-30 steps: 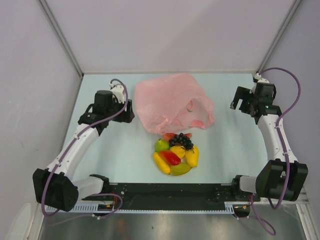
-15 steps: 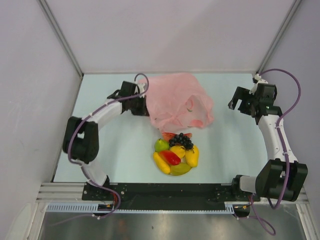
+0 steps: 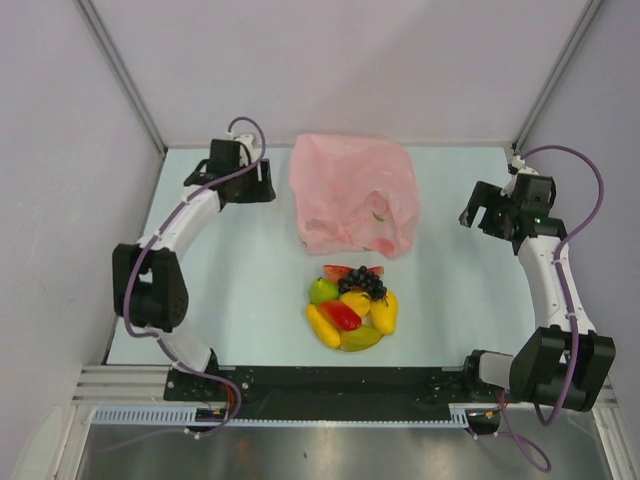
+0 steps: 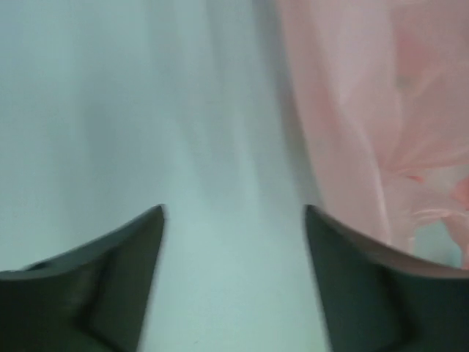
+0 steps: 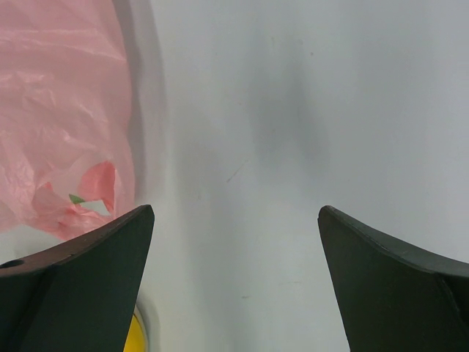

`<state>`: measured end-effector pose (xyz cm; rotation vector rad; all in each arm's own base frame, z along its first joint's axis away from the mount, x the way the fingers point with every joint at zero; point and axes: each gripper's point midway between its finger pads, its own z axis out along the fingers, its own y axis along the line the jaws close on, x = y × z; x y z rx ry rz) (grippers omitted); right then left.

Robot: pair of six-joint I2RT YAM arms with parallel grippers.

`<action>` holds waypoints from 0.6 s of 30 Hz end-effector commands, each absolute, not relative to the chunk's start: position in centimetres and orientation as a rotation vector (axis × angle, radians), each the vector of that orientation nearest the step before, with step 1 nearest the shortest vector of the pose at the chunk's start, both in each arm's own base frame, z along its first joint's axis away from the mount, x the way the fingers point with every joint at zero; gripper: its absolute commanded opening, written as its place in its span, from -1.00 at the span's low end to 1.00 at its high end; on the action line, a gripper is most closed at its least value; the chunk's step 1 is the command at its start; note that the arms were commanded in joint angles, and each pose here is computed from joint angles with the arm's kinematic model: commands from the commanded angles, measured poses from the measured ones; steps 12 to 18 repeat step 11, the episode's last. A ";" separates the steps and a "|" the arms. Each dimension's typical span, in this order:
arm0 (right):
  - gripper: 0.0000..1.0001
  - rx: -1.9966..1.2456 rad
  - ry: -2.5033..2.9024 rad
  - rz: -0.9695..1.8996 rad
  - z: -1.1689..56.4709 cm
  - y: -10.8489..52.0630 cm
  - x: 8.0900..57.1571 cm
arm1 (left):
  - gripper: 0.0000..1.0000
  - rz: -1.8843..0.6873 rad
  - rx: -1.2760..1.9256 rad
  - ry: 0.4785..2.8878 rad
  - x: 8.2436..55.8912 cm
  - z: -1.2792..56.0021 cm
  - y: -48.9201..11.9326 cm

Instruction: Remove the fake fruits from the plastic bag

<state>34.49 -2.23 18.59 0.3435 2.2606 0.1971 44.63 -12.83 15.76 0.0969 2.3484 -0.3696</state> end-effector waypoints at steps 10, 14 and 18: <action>0.99 0.390 2.260 0.122 17.8 -3.5 35.1 | 1.00 -0.051 0.079 2.111 39.5 23.2 -5.4; 0.99 0.379 2.258 0.135 17.7 -3.3 35.5 | 1.00 -0.049 0.078 2.110 39.5 23.3 -5.4; 0.99 0.379 2.258 0.135 17.7 -3.3 35.5 | 1.00 -0.049 0.078 2.110 39.5 23.3 -5.4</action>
